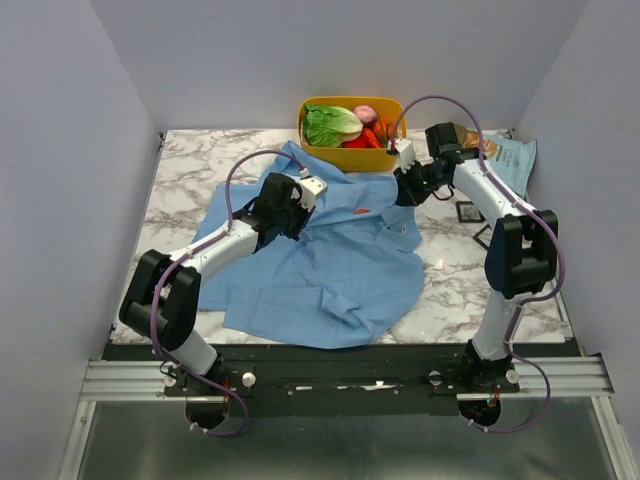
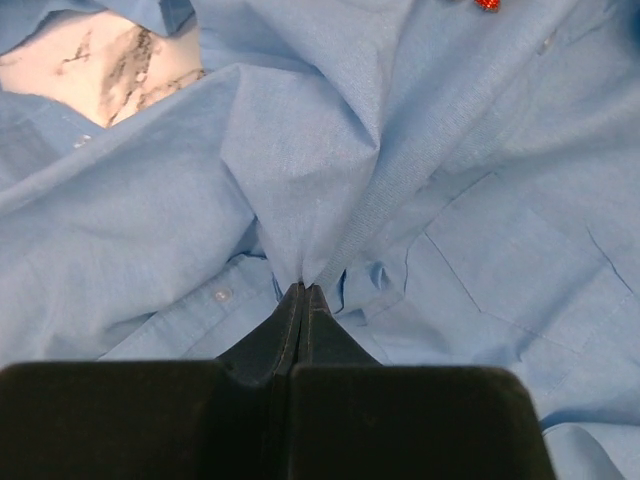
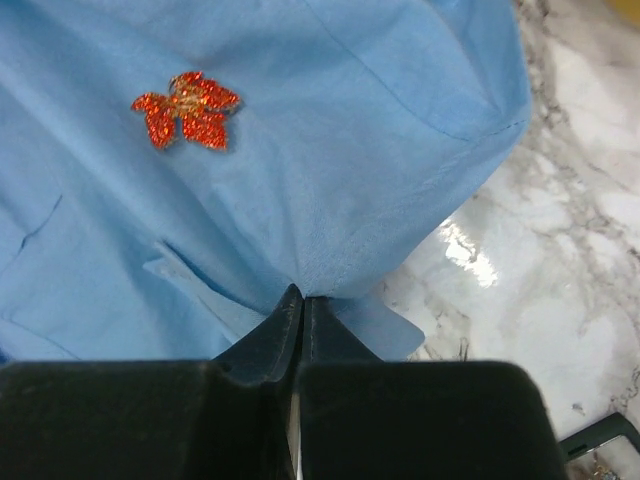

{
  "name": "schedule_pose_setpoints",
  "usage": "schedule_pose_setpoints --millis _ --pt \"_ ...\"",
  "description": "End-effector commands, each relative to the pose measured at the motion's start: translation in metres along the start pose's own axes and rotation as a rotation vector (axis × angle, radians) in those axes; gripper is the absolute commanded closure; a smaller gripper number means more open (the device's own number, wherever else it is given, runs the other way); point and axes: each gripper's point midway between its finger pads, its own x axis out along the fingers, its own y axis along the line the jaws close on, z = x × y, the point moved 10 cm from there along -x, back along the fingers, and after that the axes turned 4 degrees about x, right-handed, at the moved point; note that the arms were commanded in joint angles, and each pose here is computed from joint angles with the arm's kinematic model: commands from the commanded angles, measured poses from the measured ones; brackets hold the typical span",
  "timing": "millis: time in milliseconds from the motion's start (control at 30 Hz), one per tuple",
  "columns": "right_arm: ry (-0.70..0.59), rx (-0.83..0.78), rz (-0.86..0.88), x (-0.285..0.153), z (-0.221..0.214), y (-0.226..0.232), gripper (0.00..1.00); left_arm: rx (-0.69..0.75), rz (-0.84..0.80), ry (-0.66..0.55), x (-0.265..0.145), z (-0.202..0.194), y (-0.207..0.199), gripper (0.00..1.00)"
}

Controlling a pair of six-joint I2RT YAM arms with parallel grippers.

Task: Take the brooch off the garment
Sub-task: Adjust the clothes at the center of the board.

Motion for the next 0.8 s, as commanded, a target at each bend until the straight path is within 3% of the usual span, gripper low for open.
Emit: schedule_pose_setpoints --millis 0,167,333,567,633,667,733,767 --pt "0.117 -0.037 0.091 -0.003 -0.027 0.009 0.93 0.066 -0.132 0.049 -0.003 -0.009 -0.011 1.0" --pt "0.171 -0.085 0.141 0.003 -0.042 0.018 0.92 0.14 -0.204 0.104 0.0 -0.017 -0.027 0.94" --pt "0.244 -0.089 0.127 0.015 -0.054 0.018 0.88 0.179 -0.161 0.198 0.011 -0.031 -0.038 0.93" --pt "0.211 -0.075 -0.031 0.018 -0.042 0.003 0.91 0.149 -0.039 0.15 0.022 -0.009 -0.027 0.97" --pt "0.194 -0.07 -0.07 0.017 -0.035 0.0 0.87 0.138 -0.031 0.138 0.022 0.0 -0.026 0.91" --pt "0.192 -0.071 -0.078 0.016 -0.033 -0.001 0.84 0.14 -0.023 0.118 0.02 0.008 -0.024 0.81" --pt "0.196 -0.081 -0.101 0.012 -0.031 -0.003 0.78 0.148 -0.021 0.097 0.016 0.016 -0.023 0.72" --pt "0.192 -0.089 -0.105 0.009 -0.03 -0.002 0.77 0.16 -0.022 0.089 0.013 0.021 -0.022 0.57"
